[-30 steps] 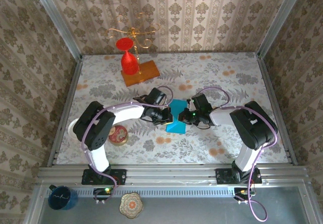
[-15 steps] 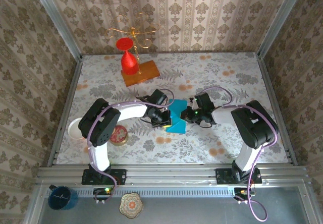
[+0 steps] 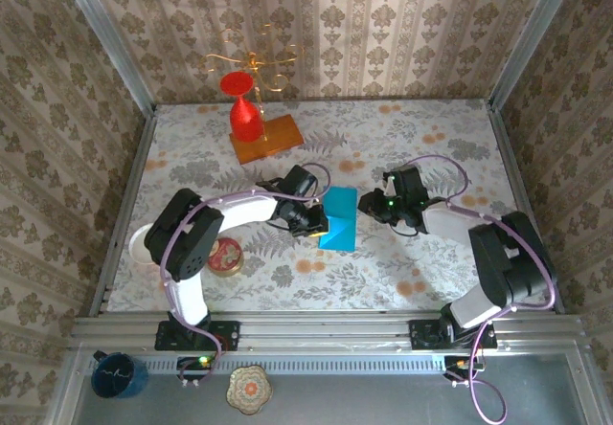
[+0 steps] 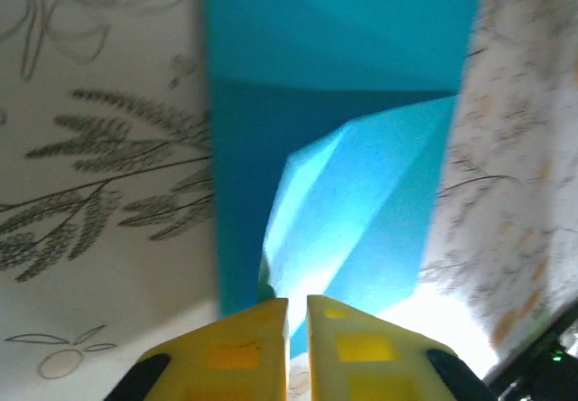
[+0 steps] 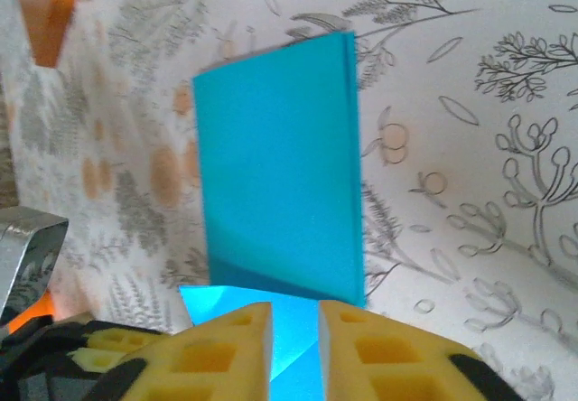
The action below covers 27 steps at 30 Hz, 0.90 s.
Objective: Fold a paper plane with a square sheet of paper (pick it up from the middle)
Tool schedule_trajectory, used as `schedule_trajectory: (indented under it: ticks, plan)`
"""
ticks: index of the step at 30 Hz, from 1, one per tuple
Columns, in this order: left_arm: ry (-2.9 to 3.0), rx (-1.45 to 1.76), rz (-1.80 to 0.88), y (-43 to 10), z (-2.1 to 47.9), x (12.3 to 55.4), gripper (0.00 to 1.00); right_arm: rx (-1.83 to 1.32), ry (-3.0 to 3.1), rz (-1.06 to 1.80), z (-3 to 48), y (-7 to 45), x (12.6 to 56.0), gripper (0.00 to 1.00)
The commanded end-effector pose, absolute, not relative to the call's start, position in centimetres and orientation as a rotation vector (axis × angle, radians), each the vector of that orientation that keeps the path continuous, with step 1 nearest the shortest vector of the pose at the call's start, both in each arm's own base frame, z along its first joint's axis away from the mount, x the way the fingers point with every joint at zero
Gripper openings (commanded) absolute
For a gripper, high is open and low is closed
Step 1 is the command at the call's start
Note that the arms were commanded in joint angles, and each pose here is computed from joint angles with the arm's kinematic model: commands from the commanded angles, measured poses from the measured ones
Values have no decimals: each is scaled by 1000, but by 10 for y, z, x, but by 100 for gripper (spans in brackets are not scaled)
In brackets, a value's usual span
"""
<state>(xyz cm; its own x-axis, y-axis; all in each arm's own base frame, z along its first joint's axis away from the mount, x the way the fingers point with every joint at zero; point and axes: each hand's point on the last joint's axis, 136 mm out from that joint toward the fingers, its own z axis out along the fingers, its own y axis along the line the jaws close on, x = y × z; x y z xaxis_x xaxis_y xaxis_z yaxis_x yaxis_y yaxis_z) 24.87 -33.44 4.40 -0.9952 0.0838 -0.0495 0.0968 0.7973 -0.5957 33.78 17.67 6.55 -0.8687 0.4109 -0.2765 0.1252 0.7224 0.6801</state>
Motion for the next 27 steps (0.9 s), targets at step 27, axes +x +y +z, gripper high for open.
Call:
schedule_trajectory:
  ticks: [27]
  plan:
    - [2845, 110, -1077, -342, 43, 291, 21, 610, 2584, 1180, 34, 229, 311, 33]
